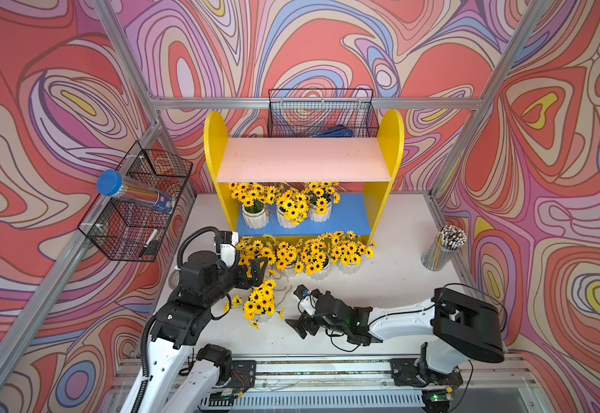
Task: Take the sunflower pots off the shelves
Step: Place the sunflower pot at the center of the board.
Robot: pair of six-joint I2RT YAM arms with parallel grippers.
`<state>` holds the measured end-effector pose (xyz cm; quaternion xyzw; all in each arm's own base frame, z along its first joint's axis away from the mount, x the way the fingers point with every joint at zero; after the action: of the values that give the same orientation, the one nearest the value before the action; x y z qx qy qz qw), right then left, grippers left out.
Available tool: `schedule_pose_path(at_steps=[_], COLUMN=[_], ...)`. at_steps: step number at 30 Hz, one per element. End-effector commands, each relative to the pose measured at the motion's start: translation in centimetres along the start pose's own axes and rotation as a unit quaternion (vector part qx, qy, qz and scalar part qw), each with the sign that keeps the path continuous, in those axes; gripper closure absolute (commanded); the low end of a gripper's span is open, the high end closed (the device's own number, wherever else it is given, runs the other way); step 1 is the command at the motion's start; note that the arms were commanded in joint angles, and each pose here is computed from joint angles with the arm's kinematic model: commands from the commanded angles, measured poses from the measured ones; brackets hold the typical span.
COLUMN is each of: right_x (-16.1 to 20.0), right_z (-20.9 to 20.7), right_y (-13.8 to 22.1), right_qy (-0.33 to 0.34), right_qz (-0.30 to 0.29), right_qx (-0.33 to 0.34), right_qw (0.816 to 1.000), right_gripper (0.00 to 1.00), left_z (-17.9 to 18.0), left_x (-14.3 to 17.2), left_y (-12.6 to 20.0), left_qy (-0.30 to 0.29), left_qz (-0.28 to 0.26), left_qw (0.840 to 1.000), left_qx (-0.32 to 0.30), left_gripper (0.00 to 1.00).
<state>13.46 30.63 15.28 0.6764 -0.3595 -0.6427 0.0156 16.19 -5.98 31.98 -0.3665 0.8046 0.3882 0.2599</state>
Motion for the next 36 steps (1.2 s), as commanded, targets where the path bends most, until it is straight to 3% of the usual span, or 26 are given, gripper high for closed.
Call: schedule_pose_path(at_steps=[1, 8, 12, 19, 26, 36], right_x=[-1.1, -7.6, -8.7, -8.2, -7.9, -6.1], right_z=[-1.8, -8.6, -13.7, -20.3, -22.5, -24.9], right_y=[2.6, 7.8, 8.6, 5.9, 3.2, -1.2], right_qy=[0.022, -0.001, -0.026, -0.058, -0.039, -0.026], right_qz=[0.02, -0.031, -0.053, -0.092, -0.15, -0.146], right_qx=[0.075, 0.181, 0.224, 0.25, 0.275, 0.334], right_qw=[0.997, 0.983, 0.973, 0.962, 0.949, 0.931], right_gripper=[0.02, 0.02, 0.02, 0.02, 0.02, 0.02], left_z=[-1.3, -3.1, -4.2, -4.0, -3.2, -3.1], left_x=[-1.4, -3.4, -4.2, -4.3, -3.5, -3.3], left_y=[0.2, -2.1, -3.2, -3.1, -3.2, -3.2], left_qy=[-0.02, -0.013, -0.033, -0.061, -0.061, -0.064], left_qz=[-0.018, -0.003, 0.003, -0.026, -0.032, -0.03], left_qw=[0.999, 0.995, 0.993, 0.992, 0.993, 0.993], left_qx=[0.037, 0.103, 0.117, 0.105, 0.099, 0.096], left_gripper=[0.03, 0.05, 0.06, 0.03, 0.01, 0.02])
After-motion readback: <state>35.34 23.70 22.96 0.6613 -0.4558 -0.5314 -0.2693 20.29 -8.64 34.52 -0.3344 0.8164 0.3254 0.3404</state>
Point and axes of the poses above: each gripper's point midway between its finger pads, its own y axis back along the fingers, its own z axis along the line the jaws close on, x = y × z, the point moved 10 cm from there along y, back along the fingers, and after that the axes turned 15 degrees about y, right-handed, at the moved point
